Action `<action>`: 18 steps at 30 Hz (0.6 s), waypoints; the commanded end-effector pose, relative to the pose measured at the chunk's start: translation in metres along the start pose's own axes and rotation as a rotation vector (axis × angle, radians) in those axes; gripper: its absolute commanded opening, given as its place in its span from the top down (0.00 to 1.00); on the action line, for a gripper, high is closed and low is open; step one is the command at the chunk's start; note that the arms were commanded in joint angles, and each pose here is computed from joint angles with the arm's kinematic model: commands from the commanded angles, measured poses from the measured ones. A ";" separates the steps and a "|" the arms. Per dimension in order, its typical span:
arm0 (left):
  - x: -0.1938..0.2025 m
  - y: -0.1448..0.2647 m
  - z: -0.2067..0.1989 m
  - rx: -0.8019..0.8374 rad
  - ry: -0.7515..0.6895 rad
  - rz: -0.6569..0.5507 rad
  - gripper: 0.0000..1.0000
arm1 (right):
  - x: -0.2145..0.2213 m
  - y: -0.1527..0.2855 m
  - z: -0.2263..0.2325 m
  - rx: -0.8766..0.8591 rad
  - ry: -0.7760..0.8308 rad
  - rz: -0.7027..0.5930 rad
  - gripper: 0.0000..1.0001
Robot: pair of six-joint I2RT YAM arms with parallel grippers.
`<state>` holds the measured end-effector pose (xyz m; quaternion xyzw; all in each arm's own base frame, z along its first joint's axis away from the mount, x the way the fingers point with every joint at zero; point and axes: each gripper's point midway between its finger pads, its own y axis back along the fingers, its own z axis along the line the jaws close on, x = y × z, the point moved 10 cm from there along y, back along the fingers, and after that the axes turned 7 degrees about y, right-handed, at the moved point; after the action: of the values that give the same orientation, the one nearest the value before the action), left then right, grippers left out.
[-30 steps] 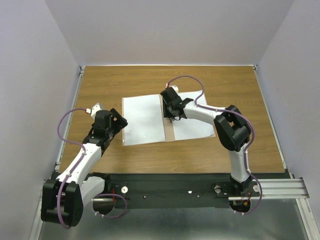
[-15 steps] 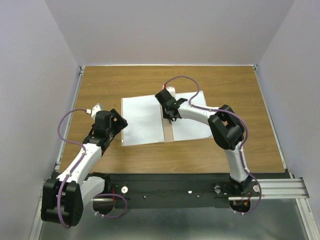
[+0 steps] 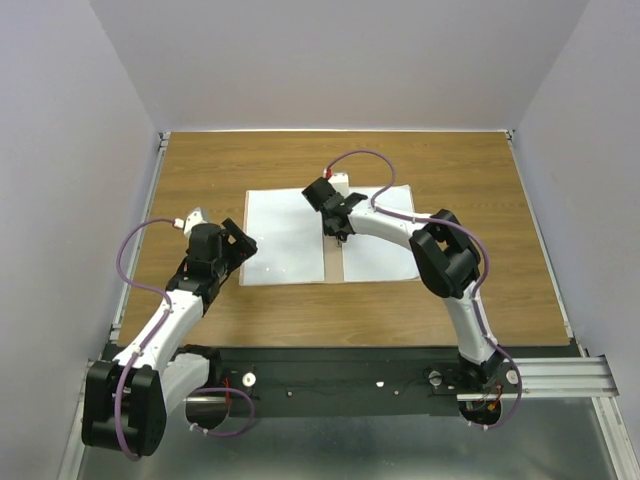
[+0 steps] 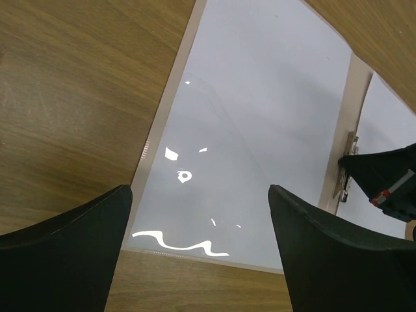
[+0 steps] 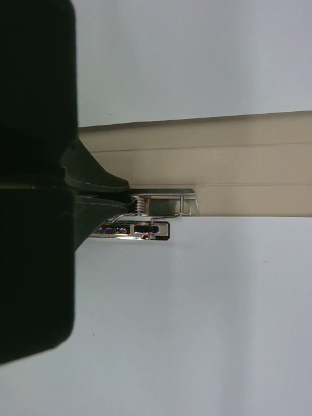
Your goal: Put the files into the folder
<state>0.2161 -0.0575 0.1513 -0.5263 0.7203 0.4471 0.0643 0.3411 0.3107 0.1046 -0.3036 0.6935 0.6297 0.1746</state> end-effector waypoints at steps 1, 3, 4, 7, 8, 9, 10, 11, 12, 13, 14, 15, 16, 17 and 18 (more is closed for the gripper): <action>-0.004 0.003 -0.017 0.189 -0.026 0.007 0.05 | -0.019 0.030 -0.010 0.017 0.015 -0.051 0.99; -0.006 0.003 -0.021 0.205 -0.034 0.005 0.05 | -0.026 0.039 -0.013 -0.002 0.015 -0.069 0.99; -0.007 0.003 -0.023 0.222 -0.040 0.008 0.05 | -0.028 0.042 -0.014 -0.013 0.009 -0.080 0.99; -0.011 0.005 -0.028 0.243 -0.044 0.003 0.05 | -0.036 0.053 -0.020 -0.081 -0.017 -0.100 0.99; -0.011 0.005 -0.029 0.244 -0.039 0.001 0.05 | -0.034 0.054 -0.021 -0.100 -0.017 -0.095 0.99; -0.012 0.007 -0.030 0.250 -0.033 -0.003 0.05 | -0.034 0.056 -0.023 -0.106 -0.016 -0.099 0.99; -0.012 0.007 -0.030 0.256 -0.038 -0.005 0.05 | -0.042 0.063 -0.029 -0.119 -0.036 -0.122 0.99; -0.014 0.008 -0.032 0.260 -0.039 -0.007 0.05 | -0.041 0.064 -0.031 -0.144 -0.033 -0.113 0.99; -0.015 0.010 -0.033 0.265 -0.038 -0.015 0.05 | -0.041 0.066 -0.035 -0.153 -0.036 -0.112 0.99; -0.016 0.012 -0.034 0.275 -0.040 -0.016 0.05 | -0.046 0.071 -0.040 -0.167 -0.050 -0.127 0.99; -0.017 0.013 -0.036 0.283 -0.037 -0.020 0.05 | -0.047 0.074 -0.042 -0.189 -0.056 -0.125 0.99; -0.018 0.016 -0.037 0.296 -0.036 -0.030 0.05 | -0.045 0.074 -0.045 -0.196 -0.059 -0.121 0.99; -0.019 0.018 -0.038 0.301 -0.036 -0.034 0.05 | -0.047 0.074 -0.050 -0.203 -0.074 -0.127 0.99; -0.019 0.019 -0.038 0.299 -0.036 -0.039 0.05 | -0.051 0.082 -0.053 -0.237 -0.086 -0.139 0.99; -0.020 0.021 -0.038 0.301 -0.033 -0.048 0.05 | -0.051 0.083 -0.056 -0.252 -0.094 -0.138 0.99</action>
<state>0.2215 -0.0691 0.1733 -0.5075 0.7663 0.3729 0.1273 0.3326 0.2777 0.1859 -0.3305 0.6273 0.6771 0.1972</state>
